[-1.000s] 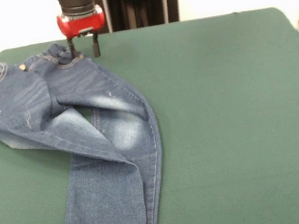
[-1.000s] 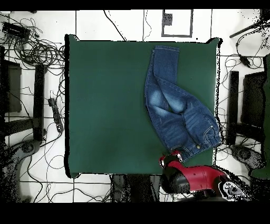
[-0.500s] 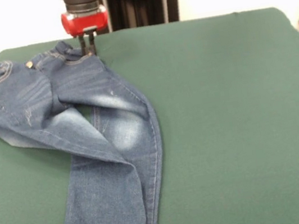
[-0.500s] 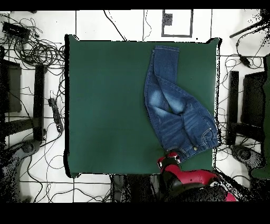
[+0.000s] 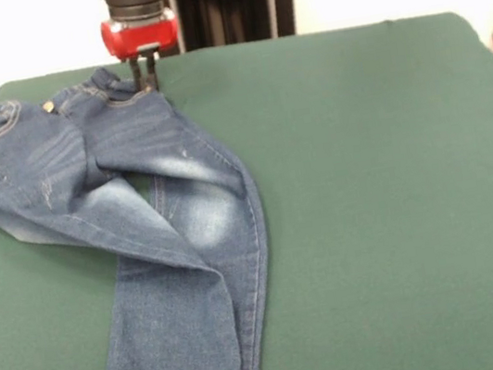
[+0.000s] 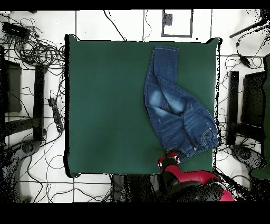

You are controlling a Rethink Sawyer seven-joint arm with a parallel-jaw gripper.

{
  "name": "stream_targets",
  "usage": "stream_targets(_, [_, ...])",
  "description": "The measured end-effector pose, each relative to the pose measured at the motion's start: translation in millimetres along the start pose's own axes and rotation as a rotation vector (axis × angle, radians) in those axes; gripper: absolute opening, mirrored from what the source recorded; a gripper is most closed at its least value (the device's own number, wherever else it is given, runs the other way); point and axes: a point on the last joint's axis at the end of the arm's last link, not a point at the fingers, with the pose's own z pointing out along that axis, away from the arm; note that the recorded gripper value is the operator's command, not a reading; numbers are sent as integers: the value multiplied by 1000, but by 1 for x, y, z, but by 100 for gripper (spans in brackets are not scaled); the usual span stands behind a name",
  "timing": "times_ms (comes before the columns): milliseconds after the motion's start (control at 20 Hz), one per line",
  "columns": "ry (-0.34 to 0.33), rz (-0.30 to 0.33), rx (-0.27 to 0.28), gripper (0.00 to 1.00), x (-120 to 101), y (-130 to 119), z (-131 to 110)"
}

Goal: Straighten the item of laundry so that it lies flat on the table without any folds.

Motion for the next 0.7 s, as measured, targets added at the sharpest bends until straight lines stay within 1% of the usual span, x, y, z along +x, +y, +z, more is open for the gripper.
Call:
stream_targets(400, [2, 10, 1, 0, 0, 0, 0])
stream_targets(500, [4, 19, 2, 0, -1, 0, 0])
stream_targets(700, [18, 57, 7, 0, -3, 0, -1])
